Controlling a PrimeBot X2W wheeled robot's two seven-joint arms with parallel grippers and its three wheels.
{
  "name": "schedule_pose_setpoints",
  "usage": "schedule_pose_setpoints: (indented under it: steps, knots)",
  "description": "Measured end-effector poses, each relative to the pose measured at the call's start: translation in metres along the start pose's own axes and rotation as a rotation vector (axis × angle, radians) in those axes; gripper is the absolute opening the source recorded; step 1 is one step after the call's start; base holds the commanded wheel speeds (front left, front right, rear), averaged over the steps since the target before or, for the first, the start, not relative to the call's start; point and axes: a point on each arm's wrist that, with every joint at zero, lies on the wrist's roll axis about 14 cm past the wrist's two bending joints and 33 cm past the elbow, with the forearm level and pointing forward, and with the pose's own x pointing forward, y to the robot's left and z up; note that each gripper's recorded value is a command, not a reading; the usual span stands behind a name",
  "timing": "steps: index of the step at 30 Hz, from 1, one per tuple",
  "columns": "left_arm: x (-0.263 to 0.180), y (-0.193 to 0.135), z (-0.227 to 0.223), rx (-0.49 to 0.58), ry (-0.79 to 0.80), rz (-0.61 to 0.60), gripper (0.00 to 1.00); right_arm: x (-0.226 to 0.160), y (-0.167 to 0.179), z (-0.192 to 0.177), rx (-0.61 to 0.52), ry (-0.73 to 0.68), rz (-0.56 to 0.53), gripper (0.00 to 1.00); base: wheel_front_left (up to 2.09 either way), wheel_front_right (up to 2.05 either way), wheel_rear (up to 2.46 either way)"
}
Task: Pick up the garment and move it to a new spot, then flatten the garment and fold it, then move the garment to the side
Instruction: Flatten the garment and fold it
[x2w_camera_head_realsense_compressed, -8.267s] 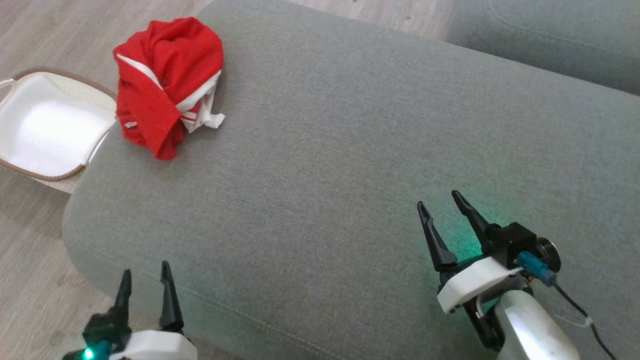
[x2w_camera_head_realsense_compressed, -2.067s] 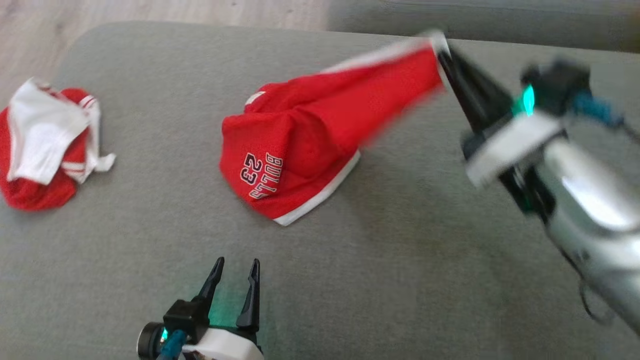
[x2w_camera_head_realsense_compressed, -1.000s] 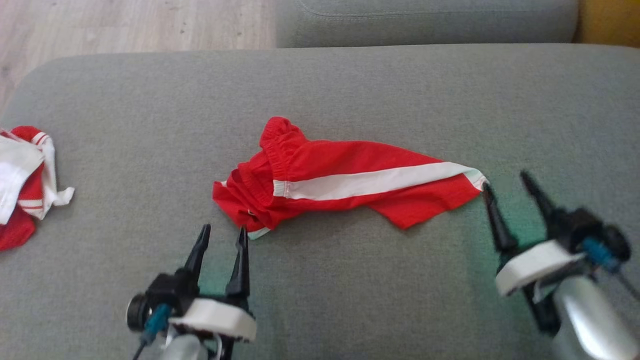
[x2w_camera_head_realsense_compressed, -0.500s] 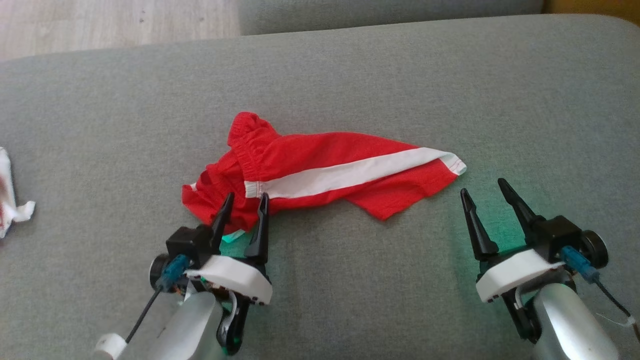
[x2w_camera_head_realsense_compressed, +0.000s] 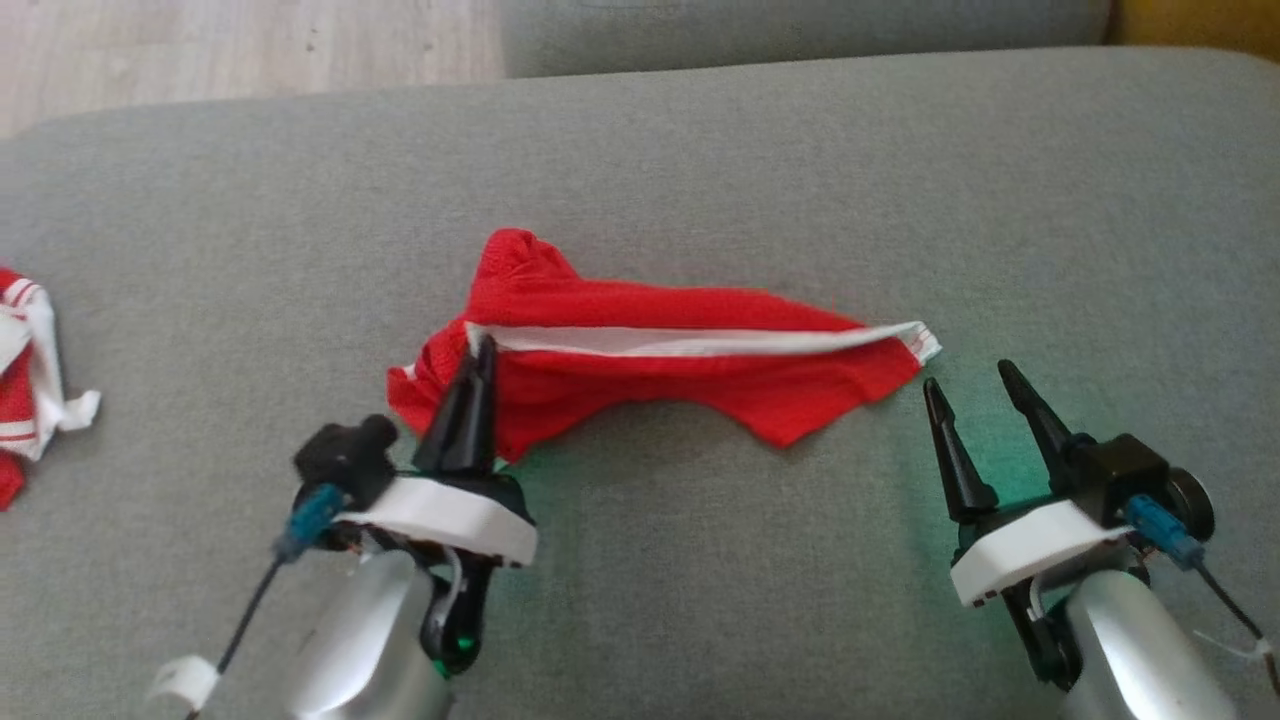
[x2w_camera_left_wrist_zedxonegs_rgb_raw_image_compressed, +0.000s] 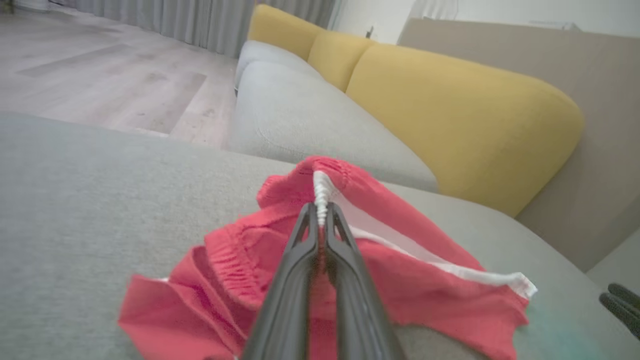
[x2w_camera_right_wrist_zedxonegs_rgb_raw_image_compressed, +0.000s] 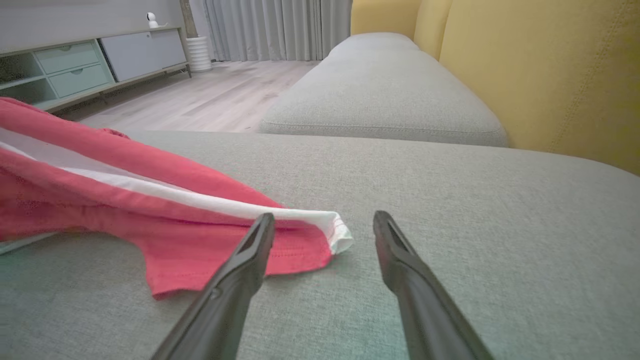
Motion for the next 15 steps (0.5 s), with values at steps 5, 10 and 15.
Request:
schedule_pose_setpoints:
  steps: [5,10,15]
  knots:
    - [-0.018,0.023,0.013,-0.026,-0.056,0.083,0.0,0.003,0.009,0.005,0.005,-0.014,0.019,1.0,0.0,0.0,0.0]
    - [-0.041,0.046,-0.011,0.002,0.013,0.171,0.0,0.007,0.019,0.009,0.016,-0.028,0.035,1.0,0.0,0.0,0.0]
    - [-0.044,0.056,-0.022,0.04,0.053,0.204,0.84,0.004,0.018,0.01,0.029,-0.035,0.022,1.0,0.0,0.0,0.0]
